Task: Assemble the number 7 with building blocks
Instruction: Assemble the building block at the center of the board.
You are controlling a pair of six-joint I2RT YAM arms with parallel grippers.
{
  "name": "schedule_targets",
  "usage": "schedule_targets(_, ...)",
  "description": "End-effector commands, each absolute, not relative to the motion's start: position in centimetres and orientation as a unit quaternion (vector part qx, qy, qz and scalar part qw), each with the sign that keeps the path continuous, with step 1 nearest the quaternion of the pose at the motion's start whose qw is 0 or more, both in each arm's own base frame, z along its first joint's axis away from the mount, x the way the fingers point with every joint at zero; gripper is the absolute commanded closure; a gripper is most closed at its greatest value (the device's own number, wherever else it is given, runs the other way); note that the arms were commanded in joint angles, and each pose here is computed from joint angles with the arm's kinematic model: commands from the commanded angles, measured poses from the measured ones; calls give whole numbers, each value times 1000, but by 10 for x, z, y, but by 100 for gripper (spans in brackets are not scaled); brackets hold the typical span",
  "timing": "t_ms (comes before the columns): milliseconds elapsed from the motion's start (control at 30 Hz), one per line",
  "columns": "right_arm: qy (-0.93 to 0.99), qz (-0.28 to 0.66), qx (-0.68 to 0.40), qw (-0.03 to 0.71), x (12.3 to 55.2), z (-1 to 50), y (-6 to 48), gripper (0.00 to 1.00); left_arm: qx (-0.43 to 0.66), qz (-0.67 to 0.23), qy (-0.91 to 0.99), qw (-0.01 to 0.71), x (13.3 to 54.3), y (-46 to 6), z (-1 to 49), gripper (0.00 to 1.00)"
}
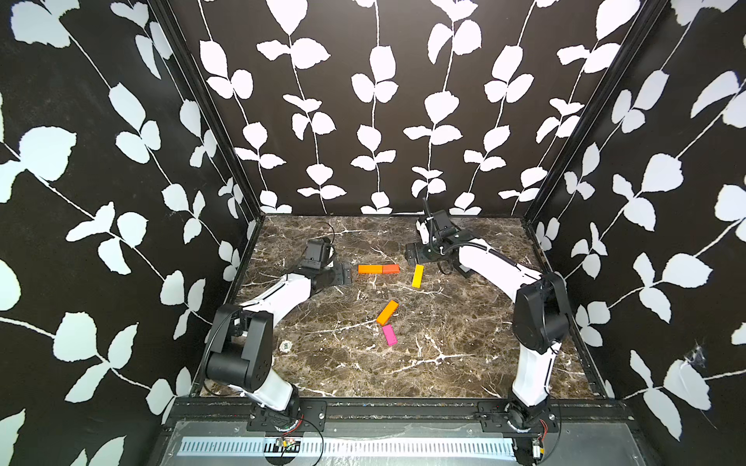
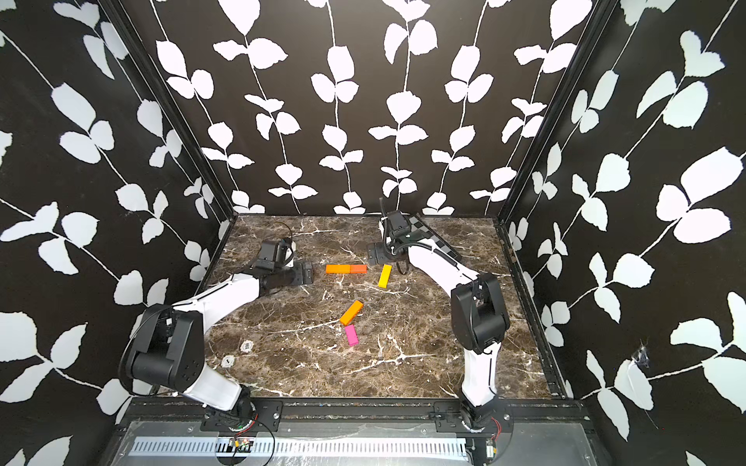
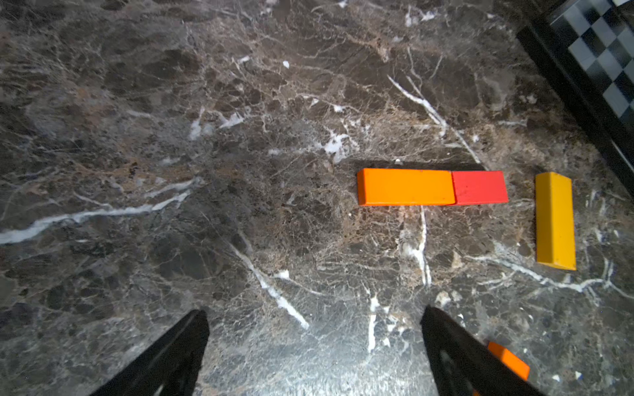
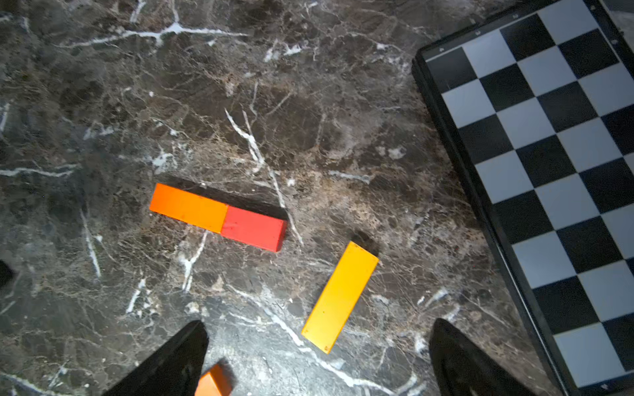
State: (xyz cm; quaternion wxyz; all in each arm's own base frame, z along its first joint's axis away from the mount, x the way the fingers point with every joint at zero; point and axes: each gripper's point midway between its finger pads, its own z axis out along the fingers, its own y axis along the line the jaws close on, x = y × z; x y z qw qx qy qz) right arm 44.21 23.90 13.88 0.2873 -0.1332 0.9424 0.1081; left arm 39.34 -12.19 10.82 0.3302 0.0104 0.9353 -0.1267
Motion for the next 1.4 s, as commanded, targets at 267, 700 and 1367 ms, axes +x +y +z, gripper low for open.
schedule_targets(267,964,69,-98,236,421,117,209,14,17,-127,930,345,395,-119,118,1)
schedule_targets(700,979,86,-81,167,426,76,227,35,16,-127,932,340,395,-120,114,1)
schedule_targets(1367,985,102,-69,125,429,42,240,36,11,-124,934,335,395,-119,109,1)
